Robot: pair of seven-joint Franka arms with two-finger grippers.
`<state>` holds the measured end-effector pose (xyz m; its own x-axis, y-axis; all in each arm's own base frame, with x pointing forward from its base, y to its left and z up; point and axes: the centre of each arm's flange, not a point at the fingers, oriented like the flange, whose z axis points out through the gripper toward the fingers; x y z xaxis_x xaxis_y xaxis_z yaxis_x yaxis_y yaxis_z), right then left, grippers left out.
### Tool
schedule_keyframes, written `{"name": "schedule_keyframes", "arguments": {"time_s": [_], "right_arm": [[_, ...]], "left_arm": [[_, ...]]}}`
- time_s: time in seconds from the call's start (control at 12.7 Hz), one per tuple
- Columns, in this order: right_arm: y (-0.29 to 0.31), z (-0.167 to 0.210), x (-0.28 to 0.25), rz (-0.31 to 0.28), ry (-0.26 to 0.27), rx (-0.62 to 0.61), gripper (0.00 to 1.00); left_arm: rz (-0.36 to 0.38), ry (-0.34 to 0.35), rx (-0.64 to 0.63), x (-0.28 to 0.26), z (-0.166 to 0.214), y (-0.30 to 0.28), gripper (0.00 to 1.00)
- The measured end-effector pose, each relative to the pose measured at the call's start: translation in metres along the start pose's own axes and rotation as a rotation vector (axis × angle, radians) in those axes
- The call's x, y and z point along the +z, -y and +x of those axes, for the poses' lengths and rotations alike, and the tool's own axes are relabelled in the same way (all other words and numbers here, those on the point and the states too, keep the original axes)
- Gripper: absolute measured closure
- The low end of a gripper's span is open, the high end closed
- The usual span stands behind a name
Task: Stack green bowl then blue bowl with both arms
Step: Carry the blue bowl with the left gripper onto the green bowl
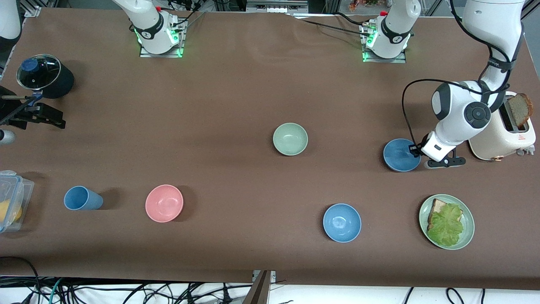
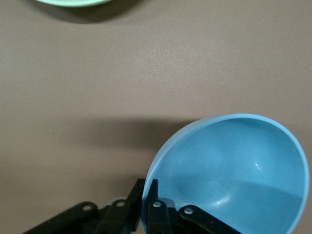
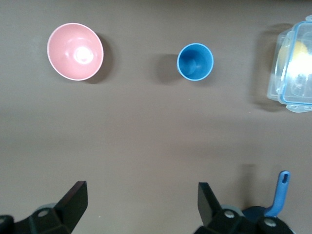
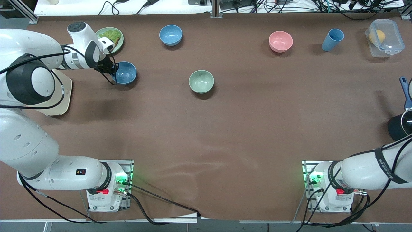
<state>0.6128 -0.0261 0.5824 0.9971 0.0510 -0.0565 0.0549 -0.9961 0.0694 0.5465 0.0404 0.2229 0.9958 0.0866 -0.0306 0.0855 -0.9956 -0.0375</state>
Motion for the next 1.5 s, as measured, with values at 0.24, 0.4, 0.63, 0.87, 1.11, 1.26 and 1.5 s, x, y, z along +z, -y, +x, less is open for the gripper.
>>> {"name": "schedule_keyframes", "arguments": {"time_s": [0.24, 0.4, 0.63, 0.87, 1.11, 1.26, 1.5], "right_arm": [[0.0, 0.001, 0.001, -0.009, 0.003, -0.002, 0.0], [0.005, 0.001, 0.001, -0.009, 0.002, -0.009, 0.0], [0.006, 0.001, 0.001, -0.008, 0.002, -0.011, 0.0], [0.006, 0.001, 0.001, -0.008, 0.002, -0.01, 0.0], [0.005, 0.001, 0.001, -0.008, 0.002, -0.009, 0.0], [0.005, 0.001, 0.001, -0.008, 0.002, -0.009, 0.0], [0.005, 0.001, 0.001, -0.008, 0.002, -0.008, 0.0]], "left_arm": [[-0.092, 0.057, 0.002, -0.046, 0.004, -0.021, 0.95], [-0.149, 0.055, 0.052, -0.072, 0.0, -0.066, 0.95], [-0.238, 0.081, 0.148, -0.077, -0.022, -0.165, 0.95], [-0.366, 0.118, 0.105, -0.084, -0.037, -0.246, 0.95], [-0.407, 0.134, 0.043, -0.084, -0.043, -0.299, 0.95], [-0.41, 0.121, 0.047, -0.075, -0.046, -0.321, 0.95], [-0.404, 0.113, 0.06, -0.059, -0.059, -0.348, 0.95]]}}
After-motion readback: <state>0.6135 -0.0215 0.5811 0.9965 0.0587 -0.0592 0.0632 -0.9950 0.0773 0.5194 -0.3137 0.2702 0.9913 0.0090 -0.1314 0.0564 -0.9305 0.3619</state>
